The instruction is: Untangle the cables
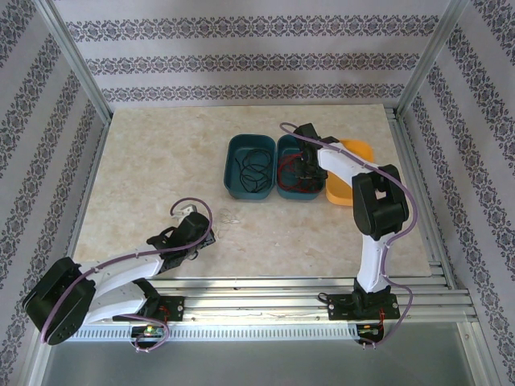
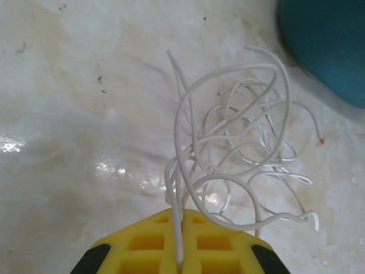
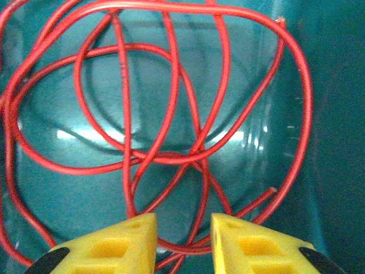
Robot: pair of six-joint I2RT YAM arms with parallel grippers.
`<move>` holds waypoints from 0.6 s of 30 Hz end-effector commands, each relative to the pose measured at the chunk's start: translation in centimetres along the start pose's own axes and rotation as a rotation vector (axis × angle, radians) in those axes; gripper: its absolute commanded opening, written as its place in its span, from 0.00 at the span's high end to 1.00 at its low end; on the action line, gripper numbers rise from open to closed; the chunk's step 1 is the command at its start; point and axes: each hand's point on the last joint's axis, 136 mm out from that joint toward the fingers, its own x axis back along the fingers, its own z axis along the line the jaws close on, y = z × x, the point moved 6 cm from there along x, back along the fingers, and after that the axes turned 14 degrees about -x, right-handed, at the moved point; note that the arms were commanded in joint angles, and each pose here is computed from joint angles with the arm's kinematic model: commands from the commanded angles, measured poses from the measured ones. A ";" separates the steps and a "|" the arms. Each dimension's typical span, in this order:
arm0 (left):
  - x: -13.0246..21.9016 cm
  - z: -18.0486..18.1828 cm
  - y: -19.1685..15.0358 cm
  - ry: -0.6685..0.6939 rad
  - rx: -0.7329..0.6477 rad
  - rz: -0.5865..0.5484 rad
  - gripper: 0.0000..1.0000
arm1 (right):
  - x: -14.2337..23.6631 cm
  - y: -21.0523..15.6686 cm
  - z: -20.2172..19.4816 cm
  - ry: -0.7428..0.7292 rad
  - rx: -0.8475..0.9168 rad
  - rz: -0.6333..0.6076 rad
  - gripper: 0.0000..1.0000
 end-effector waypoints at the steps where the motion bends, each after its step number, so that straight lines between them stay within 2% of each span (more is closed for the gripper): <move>1: 0.6 -0.2 0.5 -0.016 -0.012 -0.003 1.00 | 4.3 0.5 0.9 0.059 0.027 -0.080 0.66; 9: 1.4 -1.6 1.2 -0.093 -0.026 0.000 1.00 | 11.0 -1.5 2.6 0.230 0.078 -0.201 0.58; 14: 1.6 -2.2 1.2 -0.138 -0.037 0.019 0.90 | 13.3 -5.2 4.1 0.349 0.136 -0.217 0.56; 18: 1.5 -2.0 0.5 -0.139 -0.040 0.056 0.85 | 13.7 -8.4 5.8 0.441 0.181 -0.190 0.55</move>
